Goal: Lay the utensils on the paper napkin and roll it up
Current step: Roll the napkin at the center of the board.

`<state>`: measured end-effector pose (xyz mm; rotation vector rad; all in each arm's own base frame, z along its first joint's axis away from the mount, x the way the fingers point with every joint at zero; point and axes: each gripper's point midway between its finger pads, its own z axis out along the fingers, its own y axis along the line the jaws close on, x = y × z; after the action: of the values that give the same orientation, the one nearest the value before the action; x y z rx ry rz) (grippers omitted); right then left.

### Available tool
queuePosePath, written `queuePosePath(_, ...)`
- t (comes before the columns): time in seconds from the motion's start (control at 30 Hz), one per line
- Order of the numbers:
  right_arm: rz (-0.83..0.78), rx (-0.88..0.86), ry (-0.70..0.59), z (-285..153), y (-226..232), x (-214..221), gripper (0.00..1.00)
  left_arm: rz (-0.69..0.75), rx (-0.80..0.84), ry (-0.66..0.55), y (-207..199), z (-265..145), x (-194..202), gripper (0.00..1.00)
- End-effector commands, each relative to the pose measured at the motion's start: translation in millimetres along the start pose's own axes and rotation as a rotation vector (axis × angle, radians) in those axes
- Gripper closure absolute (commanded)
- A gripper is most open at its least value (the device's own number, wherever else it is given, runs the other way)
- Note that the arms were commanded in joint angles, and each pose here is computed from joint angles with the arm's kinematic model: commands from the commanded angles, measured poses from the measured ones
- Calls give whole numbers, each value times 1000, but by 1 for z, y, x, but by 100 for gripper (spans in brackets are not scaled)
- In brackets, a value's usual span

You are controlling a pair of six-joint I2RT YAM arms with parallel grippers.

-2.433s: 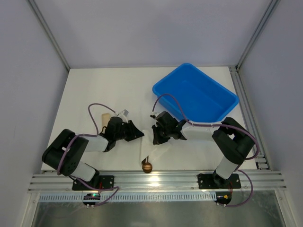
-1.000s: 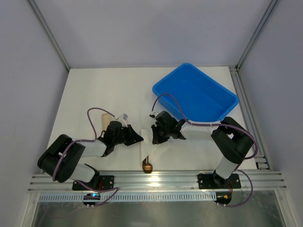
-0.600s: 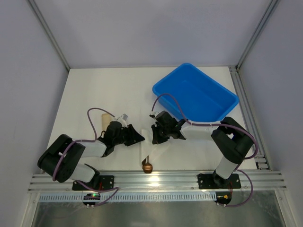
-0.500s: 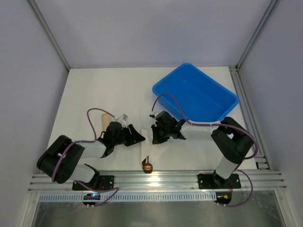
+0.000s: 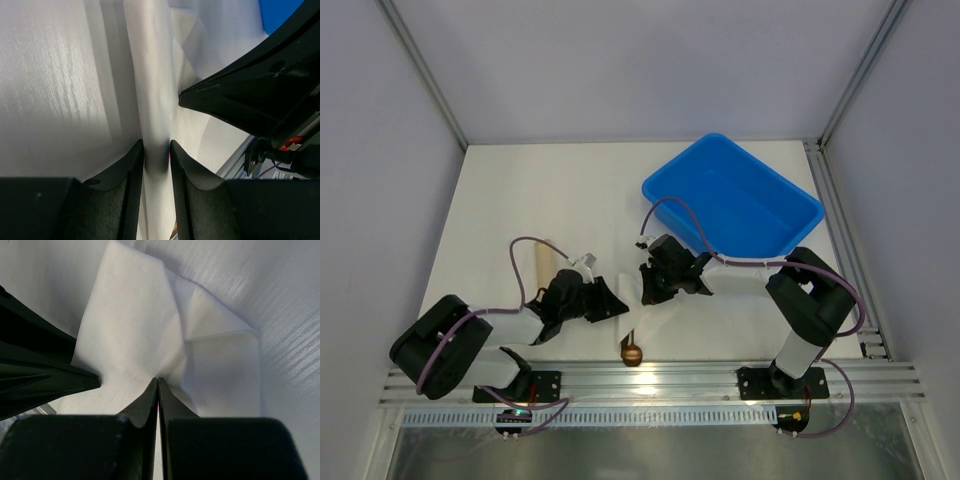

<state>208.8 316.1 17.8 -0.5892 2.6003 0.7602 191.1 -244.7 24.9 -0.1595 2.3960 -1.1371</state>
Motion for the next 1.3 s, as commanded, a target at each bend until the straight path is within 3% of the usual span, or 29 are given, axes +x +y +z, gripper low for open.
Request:
queuePosePath(0.0,-17,30,0,5,-6,0,96,-8,14,-30,-3,-4,0,71)
queuePosePath(0.33,-17,30,2,6,-6,2,96,6,0,-84,-7,-21,-8,68)
queuePosePath(0.83,-16,30,4,7,-7,2,96,-9,-20,-45,0,-13,-1,71)
queuePosePath(1.0,-18,30,0,6,-6,0,96,-8,-14,-50,-2,-14,-2,82)
queuePosePath(1.17,-18,30,0,6,-6,0,96,-8,-17,-49,-1,-15,-2,100)
queuePosePath(1.27,-17,31,2,6,-6,1,96,-6,-17,-46,-1,-15,-1,100)
